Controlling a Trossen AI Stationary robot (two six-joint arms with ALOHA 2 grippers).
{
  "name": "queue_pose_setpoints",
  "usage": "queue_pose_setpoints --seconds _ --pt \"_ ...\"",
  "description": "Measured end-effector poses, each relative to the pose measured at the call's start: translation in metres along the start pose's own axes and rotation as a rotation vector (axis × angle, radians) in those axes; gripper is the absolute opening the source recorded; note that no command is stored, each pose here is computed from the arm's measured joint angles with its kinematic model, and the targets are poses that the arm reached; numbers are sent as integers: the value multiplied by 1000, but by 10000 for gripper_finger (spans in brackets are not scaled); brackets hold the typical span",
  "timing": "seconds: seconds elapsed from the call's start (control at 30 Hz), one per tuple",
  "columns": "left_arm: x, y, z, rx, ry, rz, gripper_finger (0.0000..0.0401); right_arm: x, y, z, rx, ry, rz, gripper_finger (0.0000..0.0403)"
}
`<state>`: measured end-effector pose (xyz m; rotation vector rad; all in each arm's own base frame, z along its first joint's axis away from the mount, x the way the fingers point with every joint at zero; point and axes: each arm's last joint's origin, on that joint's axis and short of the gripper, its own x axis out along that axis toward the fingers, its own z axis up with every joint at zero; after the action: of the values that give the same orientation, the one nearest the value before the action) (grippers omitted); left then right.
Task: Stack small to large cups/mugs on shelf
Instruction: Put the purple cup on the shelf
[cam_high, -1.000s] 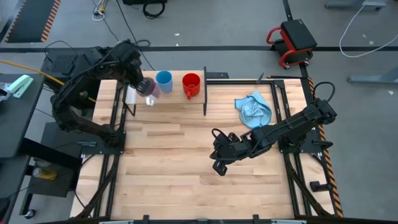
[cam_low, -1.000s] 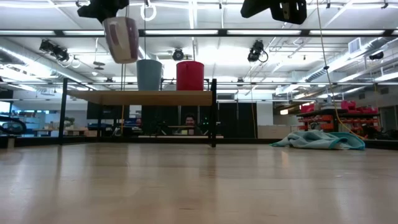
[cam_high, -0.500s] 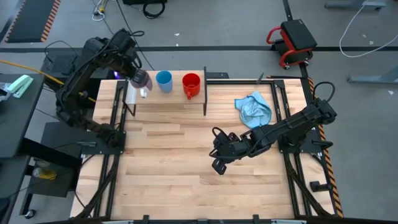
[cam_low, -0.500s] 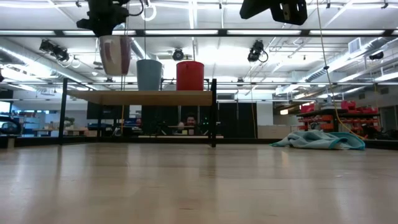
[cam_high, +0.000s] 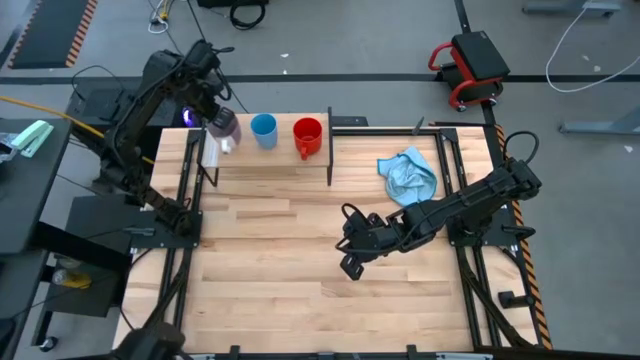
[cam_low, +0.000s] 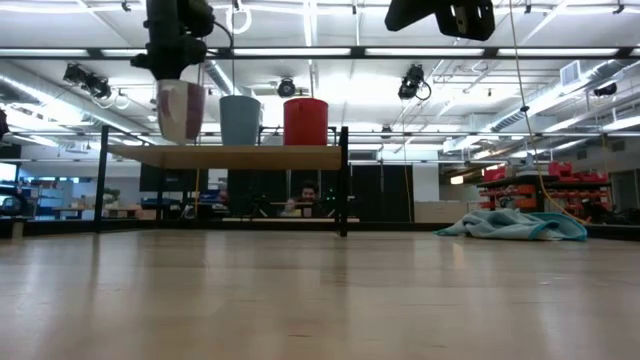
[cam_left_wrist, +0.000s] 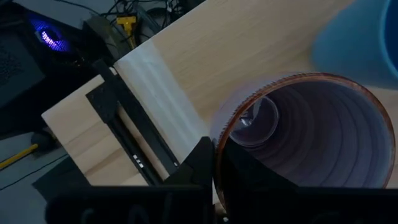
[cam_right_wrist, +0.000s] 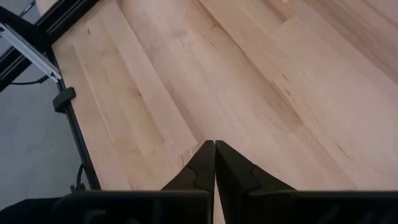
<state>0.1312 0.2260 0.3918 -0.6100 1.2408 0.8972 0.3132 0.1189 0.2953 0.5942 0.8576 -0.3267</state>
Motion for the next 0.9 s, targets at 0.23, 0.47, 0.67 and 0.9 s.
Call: queue_pose_setpoints --seconds 0.23,0.47,0.67,0.9 --pt "8 5 5 19 27 -5 17 1 -3 4 13 -5 -6 18" --pt "13 6 8 46 46 -13 17 2 -4 5 18 -8 -9 18" --pt "23 9 14 38 76 -13 17 2 -4 5 26 -8 -9 18" --pt "29 10 18 48 93 -17 17 2 -3 5 44 -7 -8 18"
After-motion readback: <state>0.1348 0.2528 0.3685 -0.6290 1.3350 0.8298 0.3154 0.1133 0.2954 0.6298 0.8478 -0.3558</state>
